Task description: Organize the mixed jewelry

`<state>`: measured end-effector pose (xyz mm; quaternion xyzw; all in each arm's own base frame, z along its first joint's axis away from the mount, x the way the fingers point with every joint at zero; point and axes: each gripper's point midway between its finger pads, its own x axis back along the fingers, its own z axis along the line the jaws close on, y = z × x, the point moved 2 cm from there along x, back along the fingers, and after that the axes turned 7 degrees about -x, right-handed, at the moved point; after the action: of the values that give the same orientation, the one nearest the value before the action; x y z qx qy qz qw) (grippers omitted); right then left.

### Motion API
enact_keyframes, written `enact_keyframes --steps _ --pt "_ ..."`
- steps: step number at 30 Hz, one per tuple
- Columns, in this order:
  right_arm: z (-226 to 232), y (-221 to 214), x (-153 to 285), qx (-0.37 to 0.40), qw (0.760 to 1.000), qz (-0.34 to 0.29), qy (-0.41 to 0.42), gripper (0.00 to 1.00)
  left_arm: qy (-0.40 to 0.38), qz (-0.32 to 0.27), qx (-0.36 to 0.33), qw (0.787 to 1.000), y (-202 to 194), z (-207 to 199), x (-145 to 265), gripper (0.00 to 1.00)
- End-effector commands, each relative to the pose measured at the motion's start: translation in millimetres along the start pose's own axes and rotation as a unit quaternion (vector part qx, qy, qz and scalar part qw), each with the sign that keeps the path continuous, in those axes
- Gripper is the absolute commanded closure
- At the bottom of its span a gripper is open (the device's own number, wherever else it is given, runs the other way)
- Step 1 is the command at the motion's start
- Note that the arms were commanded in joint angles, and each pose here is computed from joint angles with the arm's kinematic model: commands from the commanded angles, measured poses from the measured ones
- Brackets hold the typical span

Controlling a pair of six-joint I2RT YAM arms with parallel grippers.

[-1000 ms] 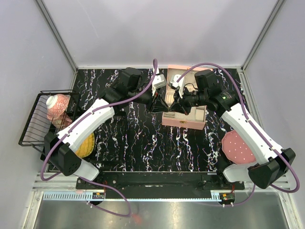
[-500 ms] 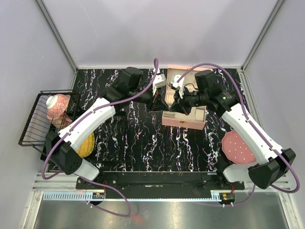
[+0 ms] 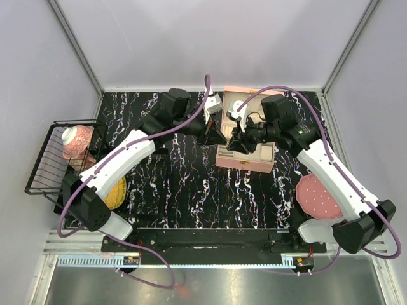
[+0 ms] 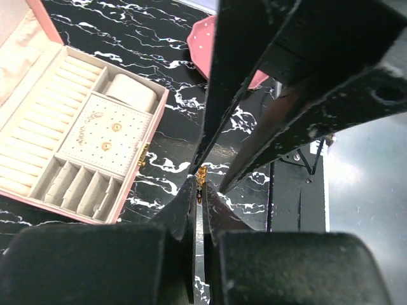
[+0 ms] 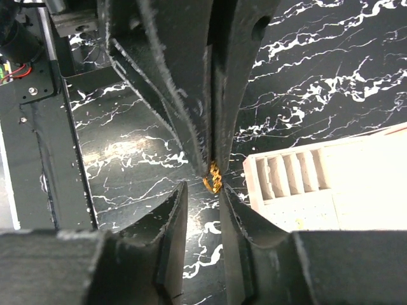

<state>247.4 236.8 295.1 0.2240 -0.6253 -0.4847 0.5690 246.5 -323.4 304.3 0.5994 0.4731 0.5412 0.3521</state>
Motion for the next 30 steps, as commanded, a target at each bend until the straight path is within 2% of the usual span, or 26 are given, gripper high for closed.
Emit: enact_keyframes --steps 1,5,10,16,20,25,30 --pt "-5 10 16 0.024 0.999 -0.025 -0.035 0.67 0.059 -0.048 -0.015 0.997 25 20 12 1.0" --pt "-15 11 24 0.014 0.998 -0.032 -0.06 0.64 0.096 -0.054 -0.018 0.994 26 34 13 1.0" --pt "-48 11 39 -0.001 0.989 -0.046 -0.143 0.64 0.163 -0.067 0.027 0.984 22 61 8 1.0" --pt "-105 -6 58 -0.06 0.96 -0.042 -0.272 0.64 0.277 -0.073 0.065 0.956 17 104 -4 1.0" --pt "-126 -14 71 -0.082 0.939 -0.029 -0.333 0.66 0.337 -0.038 0.086 0.937 3 123 -8 1.0" --pt "-139 -22 83 -0.094 0.928 -0.027 -0.36 0.66 0.353 -0.015 0.065 0.933 14 127 -4 1.0" --pt "-146 -33 81 -0.105 0.925 -0.02 -0.364 0.66 0.393 -0.012 0.058 0.918 32 139 5 1.0"
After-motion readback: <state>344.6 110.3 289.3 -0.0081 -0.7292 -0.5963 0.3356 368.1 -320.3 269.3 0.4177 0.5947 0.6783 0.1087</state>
